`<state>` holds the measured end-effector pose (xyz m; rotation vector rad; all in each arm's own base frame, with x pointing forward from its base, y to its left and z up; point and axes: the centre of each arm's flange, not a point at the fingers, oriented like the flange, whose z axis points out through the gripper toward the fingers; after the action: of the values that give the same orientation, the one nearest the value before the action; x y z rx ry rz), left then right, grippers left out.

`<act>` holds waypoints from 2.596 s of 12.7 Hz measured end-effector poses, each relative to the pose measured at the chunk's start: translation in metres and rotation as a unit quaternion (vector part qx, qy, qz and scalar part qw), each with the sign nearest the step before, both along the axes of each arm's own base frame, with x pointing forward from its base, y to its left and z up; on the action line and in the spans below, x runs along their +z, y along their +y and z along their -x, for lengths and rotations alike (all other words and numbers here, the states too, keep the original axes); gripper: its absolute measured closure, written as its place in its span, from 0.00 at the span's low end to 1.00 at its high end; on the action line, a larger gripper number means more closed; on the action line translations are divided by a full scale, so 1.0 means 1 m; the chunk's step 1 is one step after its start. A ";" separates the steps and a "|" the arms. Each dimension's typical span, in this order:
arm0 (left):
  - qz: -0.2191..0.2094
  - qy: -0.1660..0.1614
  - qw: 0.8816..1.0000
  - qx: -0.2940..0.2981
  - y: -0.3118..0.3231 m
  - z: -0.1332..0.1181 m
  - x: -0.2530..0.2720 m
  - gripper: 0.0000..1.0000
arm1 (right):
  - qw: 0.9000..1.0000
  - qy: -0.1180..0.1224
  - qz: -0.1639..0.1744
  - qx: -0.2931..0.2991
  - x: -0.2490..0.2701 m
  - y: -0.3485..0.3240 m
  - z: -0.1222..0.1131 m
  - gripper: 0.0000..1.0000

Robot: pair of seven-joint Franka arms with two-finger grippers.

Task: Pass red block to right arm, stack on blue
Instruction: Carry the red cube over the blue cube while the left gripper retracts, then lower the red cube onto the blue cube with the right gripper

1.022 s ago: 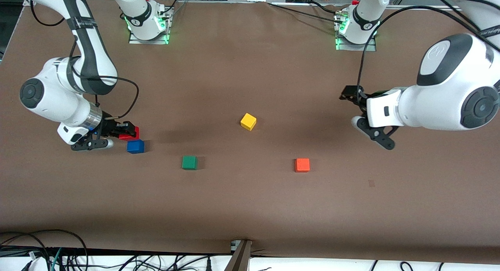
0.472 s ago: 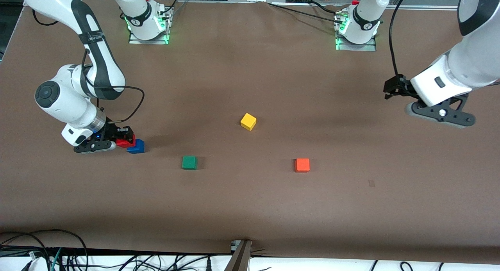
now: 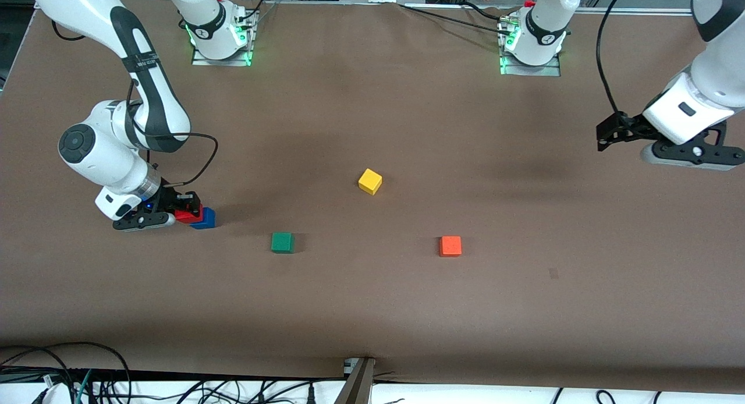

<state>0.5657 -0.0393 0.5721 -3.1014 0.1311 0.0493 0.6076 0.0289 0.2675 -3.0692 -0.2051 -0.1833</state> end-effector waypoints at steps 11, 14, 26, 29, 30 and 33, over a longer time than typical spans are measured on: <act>-0.001 0.000 1.000 0.021 0.000 0.003 -0.001 0.00 | 1.000 0.006 0.000 -0.012 -0.009 0.003 0.001 0.44; -0.001 0.002 1.000 0.020 -0.001 0.004 -0.001 0.00 | 1.000 0.008 0.000 -0.012 -0.012 0.002 0.001 0.44; 0.000 0.000 1.000 0.015 -0.006 0.004 0.001 0.00 | 1.000 0.008 0.000 -0.013 -0.013 0.003 0.001 0.44; 0.000 0.000 1.000 0.015 -0.006 0.004 0.001 0.00 | 1.000 0.007 -0.001 -0.020 -0.013 0.003 0.000 0.44; 0.000 0.000 1.000 0.015 -0.006 0.004 0.001 0.00 | 1.000 0.007 -0.001 -0.021 -0.013 0.003 0.000 0.44; 0.000 0.000 1.000 0.015 -0.006 0.004 0.001 0.00 | 1.000 0.008 -0.001 -0.022 -0.013 0.003 0.000 0.44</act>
<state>0.5621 -0.0457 0.5734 -3.1028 0.0843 0.0500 0.6076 0.0320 0.2542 -3.0742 -0.1376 -0.1608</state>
